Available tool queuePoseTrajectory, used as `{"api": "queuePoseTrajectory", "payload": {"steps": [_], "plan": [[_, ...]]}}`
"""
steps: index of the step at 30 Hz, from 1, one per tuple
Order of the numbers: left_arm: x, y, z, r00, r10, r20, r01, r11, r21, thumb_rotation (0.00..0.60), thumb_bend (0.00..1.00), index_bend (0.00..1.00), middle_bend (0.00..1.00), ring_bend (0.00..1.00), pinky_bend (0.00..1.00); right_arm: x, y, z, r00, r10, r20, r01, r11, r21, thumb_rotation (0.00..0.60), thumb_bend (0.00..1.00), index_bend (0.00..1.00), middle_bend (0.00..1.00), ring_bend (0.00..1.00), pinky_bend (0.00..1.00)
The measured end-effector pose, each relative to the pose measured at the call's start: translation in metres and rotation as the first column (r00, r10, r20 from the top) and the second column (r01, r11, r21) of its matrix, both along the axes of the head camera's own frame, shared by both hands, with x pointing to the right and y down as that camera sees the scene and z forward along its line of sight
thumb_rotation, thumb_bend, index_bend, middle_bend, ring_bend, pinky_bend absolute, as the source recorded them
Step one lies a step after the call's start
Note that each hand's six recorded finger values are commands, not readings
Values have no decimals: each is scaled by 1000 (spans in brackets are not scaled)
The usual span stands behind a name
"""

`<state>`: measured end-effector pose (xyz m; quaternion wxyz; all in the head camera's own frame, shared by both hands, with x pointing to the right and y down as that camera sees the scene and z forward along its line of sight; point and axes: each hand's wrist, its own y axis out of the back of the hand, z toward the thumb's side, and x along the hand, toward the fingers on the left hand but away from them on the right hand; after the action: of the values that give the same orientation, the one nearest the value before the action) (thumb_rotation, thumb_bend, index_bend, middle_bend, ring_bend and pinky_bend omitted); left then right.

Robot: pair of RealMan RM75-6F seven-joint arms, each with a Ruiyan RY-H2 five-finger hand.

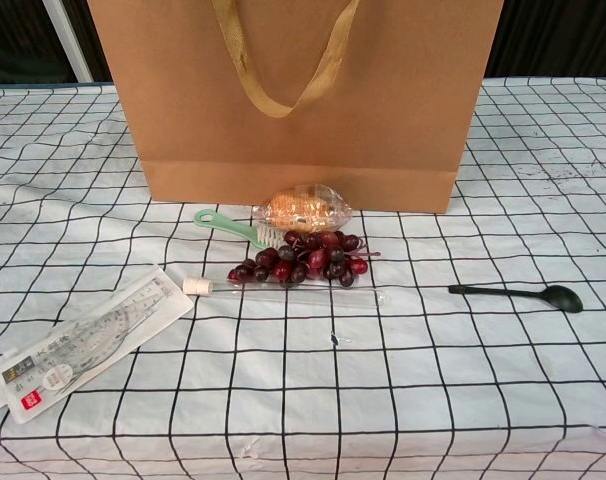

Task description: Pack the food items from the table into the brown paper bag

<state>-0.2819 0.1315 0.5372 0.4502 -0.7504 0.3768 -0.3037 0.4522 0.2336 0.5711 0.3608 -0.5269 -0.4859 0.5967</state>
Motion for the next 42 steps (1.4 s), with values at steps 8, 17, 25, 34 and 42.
{"api": "queuePoseTrajectory", "payload": {"steps": [8, 17, 25, 34, 42], "plan": [[-21, 41, 66, 996, 75, 45, -69, 990, -123, 600, 35, 160, 210, 151, 248, -2, 1, 5, 1000, -4, 0, 4, 1000, -12, 600, 231, 206, 214, 307, 298], [35, 48, 111, 991, 129, -21, -131, 974, -184, 600, 42, 156, 217, 144, 245, 8, 2, 11, 999, 32, 21, -31, 999, -30, 600, 230, 206, 214, 307, 298], [87, 35, 135, 985, 171, 6, -168, 973, -158, 600, 70, 164, 220, 144, 247, 14, 3, 11, 999, 46, 29, -45, 999, -30, 600, 231, 206, 214, 307, 298], [123, 20, 152, 985, 167, 35, -160, 977, -141, 600, 70, 185, 224, 144, 247, 15, 2, 8, 998, 51, 35, -50, 999, -17, 600, 233, 206, 215, 307, 298], [136, 15, 165, 981, 183, 72, -172, 977, -129, 600, 72, 191, 236, 144, 247, 14, 2, 9, 998, 52, 39, -51, 999, -15, 600, 237, 206, 216, 307, 298]]}}
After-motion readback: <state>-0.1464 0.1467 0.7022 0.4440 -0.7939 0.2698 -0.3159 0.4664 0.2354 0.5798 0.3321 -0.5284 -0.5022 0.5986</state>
